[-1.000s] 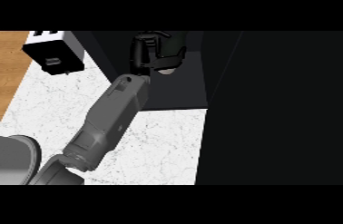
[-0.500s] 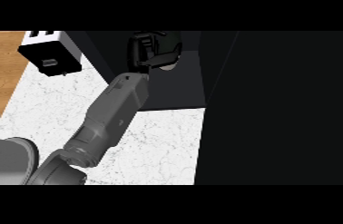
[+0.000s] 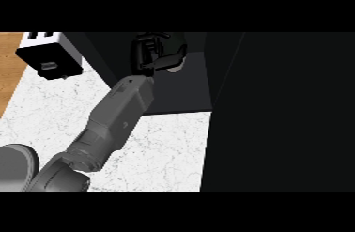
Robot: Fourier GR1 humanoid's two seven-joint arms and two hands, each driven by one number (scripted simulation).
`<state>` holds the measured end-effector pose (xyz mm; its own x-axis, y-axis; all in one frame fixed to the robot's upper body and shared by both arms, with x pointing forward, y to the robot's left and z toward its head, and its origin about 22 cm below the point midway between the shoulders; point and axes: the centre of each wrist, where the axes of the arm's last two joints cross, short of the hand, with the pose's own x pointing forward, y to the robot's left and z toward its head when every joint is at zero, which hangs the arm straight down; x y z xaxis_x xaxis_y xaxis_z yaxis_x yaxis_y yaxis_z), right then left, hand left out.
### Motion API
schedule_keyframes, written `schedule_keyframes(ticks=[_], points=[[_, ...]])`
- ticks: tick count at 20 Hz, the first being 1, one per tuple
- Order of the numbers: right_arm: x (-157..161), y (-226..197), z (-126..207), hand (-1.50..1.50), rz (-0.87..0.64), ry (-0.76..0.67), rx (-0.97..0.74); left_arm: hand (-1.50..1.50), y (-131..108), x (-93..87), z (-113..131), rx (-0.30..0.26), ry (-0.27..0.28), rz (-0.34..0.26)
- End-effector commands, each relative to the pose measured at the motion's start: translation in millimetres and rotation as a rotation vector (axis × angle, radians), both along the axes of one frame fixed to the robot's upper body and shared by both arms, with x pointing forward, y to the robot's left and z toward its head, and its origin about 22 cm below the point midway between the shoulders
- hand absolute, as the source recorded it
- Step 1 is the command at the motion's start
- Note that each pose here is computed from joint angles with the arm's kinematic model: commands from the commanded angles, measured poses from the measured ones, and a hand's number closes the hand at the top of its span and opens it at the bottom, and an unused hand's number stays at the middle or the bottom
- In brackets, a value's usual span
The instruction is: Pick up the wine, place it into the cabinet and close the cabinet
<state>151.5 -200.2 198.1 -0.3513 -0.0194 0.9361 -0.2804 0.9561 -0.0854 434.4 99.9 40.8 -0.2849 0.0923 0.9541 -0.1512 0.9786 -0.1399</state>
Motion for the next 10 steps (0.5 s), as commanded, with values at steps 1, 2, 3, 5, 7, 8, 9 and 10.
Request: schedule_keyframes(ticks=[1,2,3,5,7,8,9,10], points=[[-15.8,-4.1,4.5,-1.5,0.016,-0.02,0.027,1.5,18.7,-3.2,-15.0,0.003,0.018,0.04],[-6.4,-1.2,0.5,-1.5,0.02,-0.024,0.016,1.5,10.3,3.8,2.1,0.028,0.01,0.035],[-9.4,-8.2,5.4,-1.5,0.032,-0.023,0.019,1.5,10.4,-8.8,-23.2,0.027,-0.006,0.047],[-22.2,-4.0,11.5,-1.5,0.027,-0.03,0.021,1.5,9.5,-2.6,-11.3,0.05,0.029,0.041],[-7.8,-3.5,-1.2,-1.5,0.009,-0.022,0.03,-1.5,12.6,-5.2,-17.7,0.094,0.039,0.053],[-3.1,-10.9,6.2,-1.5,0.024,-0.011,0.023,-1.5,5.9,-6.5,-18.2,0.094,0.05,0.049],[-13.7,-8.3,3.5,-1.5,0.02,-0.008,0.021,-1.5,25.6,0.3,-11.1,0.095,0.034,0.063],[-7.5,2.4,5.8,-1.5,0.021,-0.032,0.03,-1.5,22.9,-5.2,-21.3,0.101,0.046,0.055]])
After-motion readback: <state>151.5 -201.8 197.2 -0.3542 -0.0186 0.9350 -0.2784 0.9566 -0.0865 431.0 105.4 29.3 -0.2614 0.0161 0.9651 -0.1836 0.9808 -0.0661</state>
